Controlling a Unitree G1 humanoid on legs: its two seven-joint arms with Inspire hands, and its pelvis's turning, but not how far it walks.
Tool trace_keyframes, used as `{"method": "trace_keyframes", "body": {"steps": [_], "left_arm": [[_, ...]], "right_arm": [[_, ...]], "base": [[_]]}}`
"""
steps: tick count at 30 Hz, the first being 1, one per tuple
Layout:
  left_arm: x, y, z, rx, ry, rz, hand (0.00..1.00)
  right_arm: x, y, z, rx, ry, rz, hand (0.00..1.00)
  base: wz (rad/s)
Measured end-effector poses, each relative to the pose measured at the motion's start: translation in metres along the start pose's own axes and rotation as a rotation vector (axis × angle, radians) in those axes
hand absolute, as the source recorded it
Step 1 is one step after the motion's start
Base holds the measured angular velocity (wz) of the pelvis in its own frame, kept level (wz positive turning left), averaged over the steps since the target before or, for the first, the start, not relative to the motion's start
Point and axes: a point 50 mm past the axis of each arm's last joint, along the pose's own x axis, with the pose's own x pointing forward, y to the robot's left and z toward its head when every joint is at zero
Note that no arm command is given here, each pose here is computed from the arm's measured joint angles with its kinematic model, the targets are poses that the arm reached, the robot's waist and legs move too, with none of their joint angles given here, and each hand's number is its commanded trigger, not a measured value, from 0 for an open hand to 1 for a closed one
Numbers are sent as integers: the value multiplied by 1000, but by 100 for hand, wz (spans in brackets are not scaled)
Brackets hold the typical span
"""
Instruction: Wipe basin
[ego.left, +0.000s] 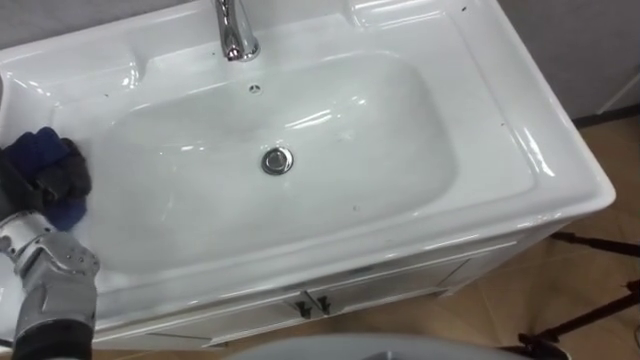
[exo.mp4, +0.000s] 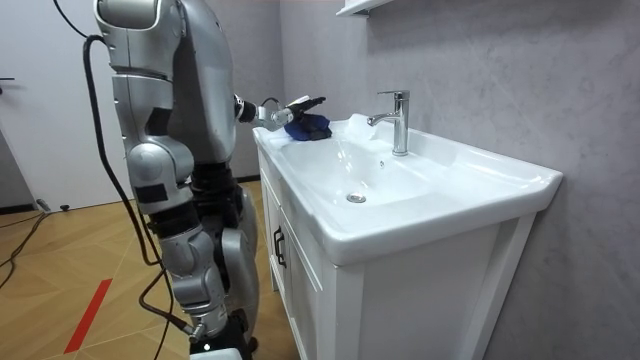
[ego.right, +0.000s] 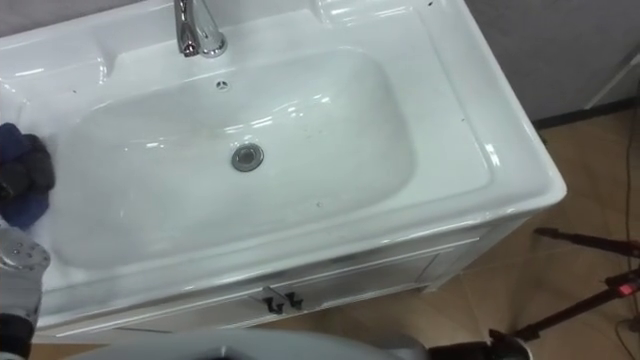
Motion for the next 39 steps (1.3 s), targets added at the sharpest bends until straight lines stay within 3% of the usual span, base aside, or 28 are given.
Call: {"method": "trace_keyframes", "body": {"steps": [5,10,20,30,39], "left_arm": [[5,4,11,-299,75,-54,0],[8,10,30,-432,29,-81,0],[10,31,63,-523,-114,-18,0],[8,44,78,-490,-218,89,0],[19,82,63,-465,-199,352,0]], "right_arm": [[0,2,5,29,-32,8,0],[0,5,6,28,-34,20,0],[-1,7,-4,48,-9,34,0],[-1,5,-4,35,-29,6,0],[-2,1,-13,-12,-15,-37,0]], "base": [[5],[1],[-1],[-1],[1]]}}
